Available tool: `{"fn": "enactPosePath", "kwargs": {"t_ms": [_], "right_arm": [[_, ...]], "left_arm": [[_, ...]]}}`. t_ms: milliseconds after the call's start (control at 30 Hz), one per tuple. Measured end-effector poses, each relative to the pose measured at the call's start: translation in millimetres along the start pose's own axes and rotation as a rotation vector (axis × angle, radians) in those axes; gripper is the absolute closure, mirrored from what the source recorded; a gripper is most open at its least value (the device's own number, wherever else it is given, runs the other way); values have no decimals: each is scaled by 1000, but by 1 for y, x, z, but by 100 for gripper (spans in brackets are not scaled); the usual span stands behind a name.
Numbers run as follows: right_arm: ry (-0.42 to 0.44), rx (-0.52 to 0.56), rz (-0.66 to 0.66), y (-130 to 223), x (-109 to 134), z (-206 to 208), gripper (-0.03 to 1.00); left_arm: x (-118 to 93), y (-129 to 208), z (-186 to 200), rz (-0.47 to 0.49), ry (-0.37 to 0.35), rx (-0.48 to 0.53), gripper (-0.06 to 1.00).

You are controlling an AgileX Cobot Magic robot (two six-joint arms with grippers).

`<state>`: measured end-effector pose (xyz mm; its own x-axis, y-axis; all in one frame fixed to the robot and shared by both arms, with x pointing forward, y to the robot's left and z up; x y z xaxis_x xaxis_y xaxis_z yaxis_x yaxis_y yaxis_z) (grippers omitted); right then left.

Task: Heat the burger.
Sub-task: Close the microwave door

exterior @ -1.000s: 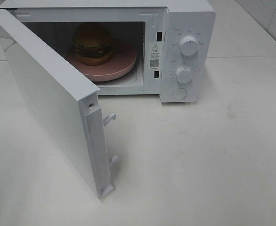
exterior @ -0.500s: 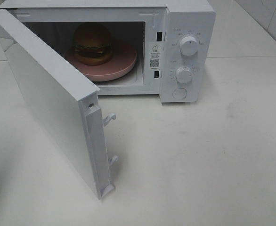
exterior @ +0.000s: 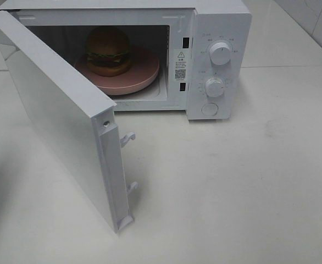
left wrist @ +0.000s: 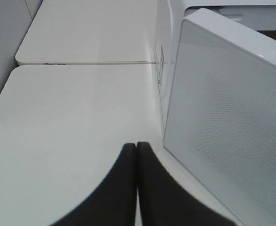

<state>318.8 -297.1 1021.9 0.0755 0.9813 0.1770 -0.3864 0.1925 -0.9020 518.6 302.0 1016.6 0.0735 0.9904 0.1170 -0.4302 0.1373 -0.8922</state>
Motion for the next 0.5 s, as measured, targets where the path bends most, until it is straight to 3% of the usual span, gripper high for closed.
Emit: {"fn": "enactPosePath", "kwargs": {"t_ms": [267,500], "right_arm": [[0,0,0,0,0,0,25],[0,0,0,0,0,0,25]], "left_arm": [[6,12,-31,-12,-65,-54,94],[-24,30,-44,-26,-29,-179,94]]}}
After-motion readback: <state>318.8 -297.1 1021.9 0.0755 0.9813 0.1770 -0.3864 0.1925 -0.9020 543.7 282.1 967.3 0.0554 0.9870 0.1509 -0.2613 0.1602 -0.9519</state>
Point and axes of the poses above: a point on each arm's last joint axis where the gripper is mounted, z pointing back along that axis away from the gripper, x along the wrist's bending axis when the last joint is at zero, y = z × x, the point moved 9 cm from there along -z, pointing out along that axis toward the gripper, and after that the axes turned 8 degrees about -z, right-handed, at the moved point
